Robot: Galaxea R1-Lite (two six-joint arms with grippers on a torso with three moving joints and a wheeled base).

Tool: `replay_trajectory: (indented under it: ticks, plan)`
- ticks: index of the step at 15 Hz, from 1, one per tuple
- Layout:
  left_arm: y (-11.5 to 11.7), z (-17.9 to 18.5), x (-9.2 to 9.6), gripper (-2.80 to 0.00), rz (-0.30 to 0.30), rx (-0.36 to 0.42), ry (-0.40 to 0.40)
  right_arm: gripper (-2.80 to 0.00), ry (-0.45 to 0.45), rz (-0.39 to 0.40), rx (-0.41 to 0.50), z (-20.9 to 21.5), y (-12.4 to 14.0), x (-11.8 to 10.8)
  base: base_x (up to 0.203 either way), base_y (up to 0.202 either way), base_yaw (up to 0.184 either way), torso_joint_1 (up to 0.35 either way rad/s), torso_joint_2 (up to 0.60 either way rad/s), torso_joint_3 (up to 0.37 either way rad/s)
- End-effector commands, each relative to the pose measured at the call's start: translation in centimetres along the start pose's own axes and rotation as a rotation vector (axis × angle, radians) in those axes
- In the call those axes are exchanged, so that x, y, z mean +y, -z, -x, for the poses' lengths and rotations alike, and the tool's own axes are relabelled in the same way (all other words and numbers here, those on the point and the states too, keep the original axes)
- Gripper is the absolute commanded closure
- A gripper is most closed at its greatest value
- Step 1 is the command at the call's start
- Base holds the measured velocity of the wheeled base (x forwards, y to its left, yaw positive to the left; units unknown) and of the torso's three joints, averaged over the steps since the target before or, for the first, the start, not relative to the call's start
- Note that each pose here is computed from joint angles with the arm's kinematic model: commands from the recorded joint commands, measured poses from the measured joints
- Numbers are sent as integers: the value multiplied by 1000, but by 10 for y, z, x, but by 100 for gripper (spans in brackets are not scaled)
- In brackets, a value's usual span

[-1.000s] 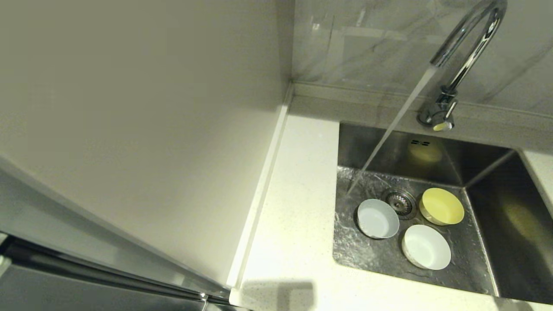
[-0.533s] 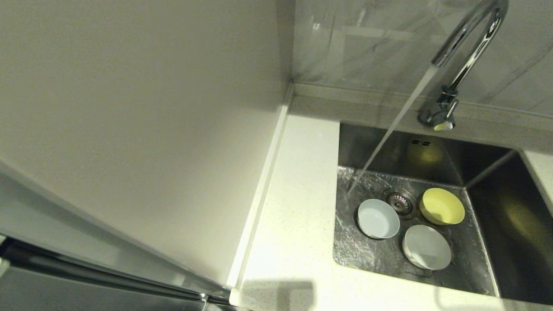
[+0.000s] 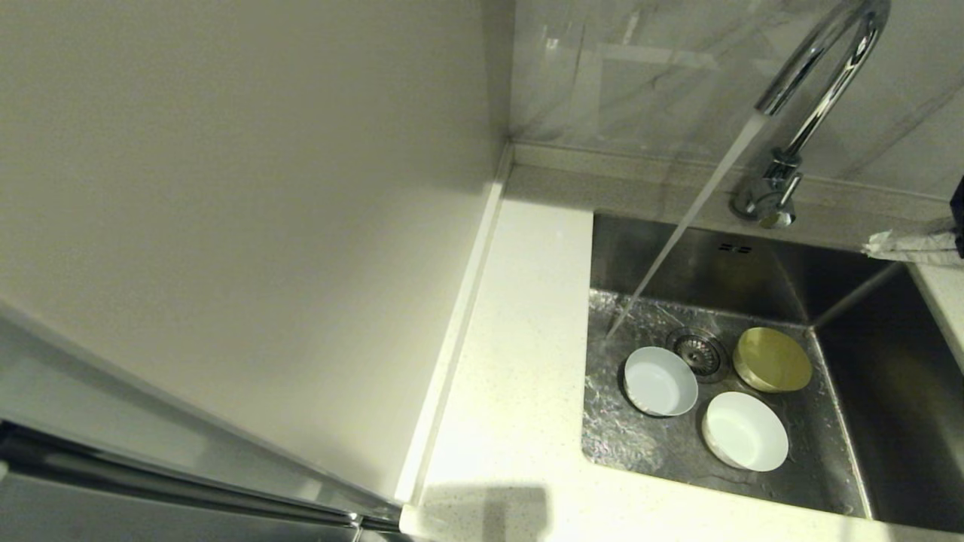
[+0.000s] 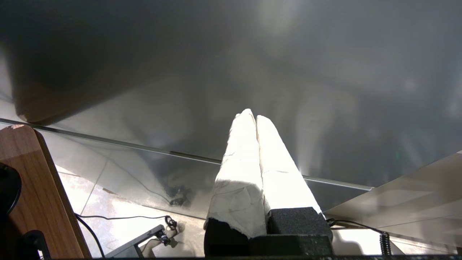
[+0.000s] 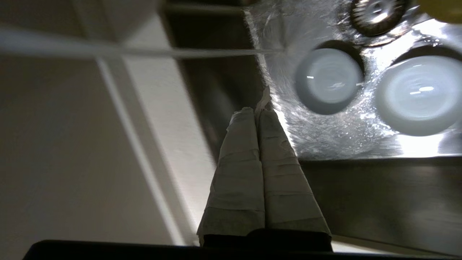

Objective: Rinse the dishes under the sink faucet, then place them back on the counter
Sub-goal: Turn off the faucet

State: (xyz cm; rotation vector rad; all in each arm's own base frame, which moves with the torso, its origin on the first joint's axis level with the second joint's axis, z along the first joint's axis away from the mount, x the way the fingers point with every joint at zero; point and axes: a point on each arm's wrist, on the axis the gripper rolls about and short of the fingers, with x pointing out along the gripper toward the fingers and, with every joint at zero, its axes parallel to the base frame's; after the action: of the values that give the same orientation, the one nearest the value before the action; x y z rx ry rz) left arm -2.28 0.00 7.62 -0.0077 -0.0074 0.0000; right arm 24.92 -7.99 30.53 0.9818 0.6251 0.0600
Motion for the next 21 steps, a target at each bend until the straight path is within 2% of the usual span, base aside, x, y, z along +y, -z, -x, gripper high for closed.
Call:
replay_trajectory:
  ticks: [1,3,6,9,14,21]
  plan:
    - [1,0,0,0,0,3,0,0,-41,-183,57,-30,-42,-24,0,0,0,0,0,0]
    - [1,0,0,0,0,3,0,0,-138,-307,79,-40,-65,-34,0,0,0,0,0,0]
    - [1,0,0,0,0,3,0,0,-188,-379,76,-61,-82,-49,0,0,0,0,0,0]
    - [1,0,0,0,0,3,1,0,-207,-379,114,-69,-82,-49,0,0,0,0,0,0]
    - [1,0,0,0,0,2,0,0,-242,-347,162,-80,-73,-24,0,0,0,0,0,0]
    - [1,0,0,0,0,3,0,0,-350,-350,131,-93,-80,-5,0,0,0,0,0,0]
